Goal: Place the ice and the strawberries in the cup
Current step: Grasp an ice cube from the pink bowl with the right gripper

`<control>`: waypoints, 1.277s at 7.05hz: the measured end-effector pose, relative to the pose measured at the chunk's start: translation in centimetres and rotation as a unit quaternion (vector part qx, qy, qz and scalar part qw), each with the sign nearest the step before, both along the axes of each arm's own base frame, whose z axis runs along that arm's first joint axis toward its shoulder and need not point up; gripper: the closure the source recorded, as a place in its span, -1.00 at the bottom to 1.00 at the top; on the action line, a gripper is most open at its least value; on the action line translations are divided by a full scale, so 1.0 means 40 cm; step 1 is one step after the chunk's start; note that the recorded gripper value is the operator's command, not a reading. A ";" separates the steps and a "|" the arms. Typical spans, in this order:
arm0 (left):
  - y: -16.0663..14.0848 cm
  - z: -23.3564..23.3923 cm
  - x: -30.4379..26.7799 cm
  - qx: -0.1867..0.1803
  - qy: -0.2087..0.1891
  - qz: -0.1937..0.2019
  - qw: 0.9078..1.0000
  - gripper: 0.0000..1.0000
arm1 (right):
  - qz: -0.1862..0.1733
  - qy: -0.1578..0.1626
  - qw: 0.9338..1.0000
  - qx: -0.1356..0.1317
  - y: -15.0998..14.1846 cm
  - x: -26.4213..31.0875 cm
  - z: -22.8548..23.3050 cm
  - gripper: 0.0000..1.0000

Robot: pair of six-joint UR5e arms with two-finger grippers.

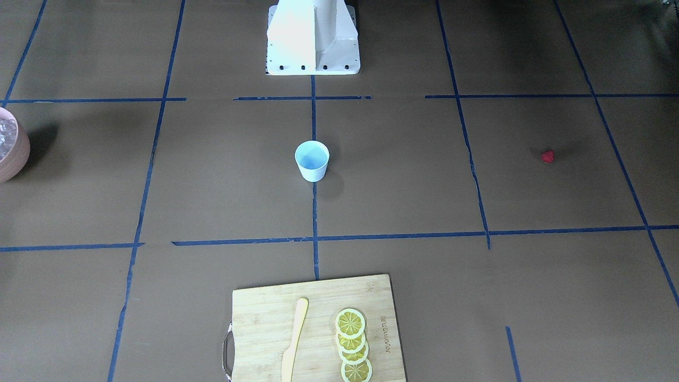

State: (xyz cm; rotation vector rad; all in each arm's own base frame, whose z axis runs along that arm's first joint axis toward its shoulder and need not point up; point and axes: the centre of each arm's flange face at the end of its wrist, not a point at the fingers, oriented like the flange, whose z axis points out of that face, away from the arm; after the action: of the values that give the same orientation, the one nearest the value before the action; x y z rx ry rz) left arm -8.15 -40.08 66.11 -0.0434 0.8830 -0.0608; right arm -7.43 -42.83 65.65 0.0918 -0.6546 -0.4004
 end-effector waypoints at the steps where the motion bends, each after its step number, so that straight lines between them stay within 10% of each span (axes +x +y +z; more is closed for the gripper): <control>1: 0.000 -0.001 -0.001 0.000 0.000 0.000 1.000 -1.00 | -0.002 0.001 1.000 -0.001 0.000 -0.005 0.003 -0.29; 3: 0.000 -0.004 -0.001 0.002 0.000 0.000 1.000 -1.00 | -0.003 0.004 1.000 -0.001 0.000 -0.007 0.005 0.03; 5: -0.001 -0.008 -0.001 0.003 0.000 -0.001 1.000 -1.00 | -0.003 0.005 1.000 -0.001 0.004 -0.005 0.008 0.91; 9: -0.003 -0.018 -0.001 0.005 0.000 -0.002 1.000 -1.00 | 0.010 -0.001 1.000 0.009 0.012 0.037 -0.039 1.00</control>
State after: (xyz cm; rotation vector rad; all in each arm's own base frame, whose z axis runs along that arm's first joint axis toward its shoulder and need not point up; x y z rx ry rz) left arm -8.19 -40.18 65.39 -0.0319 0.8838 -0.0599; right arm -5.96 -42.37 64.09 0.1162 -0.6509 -0.3863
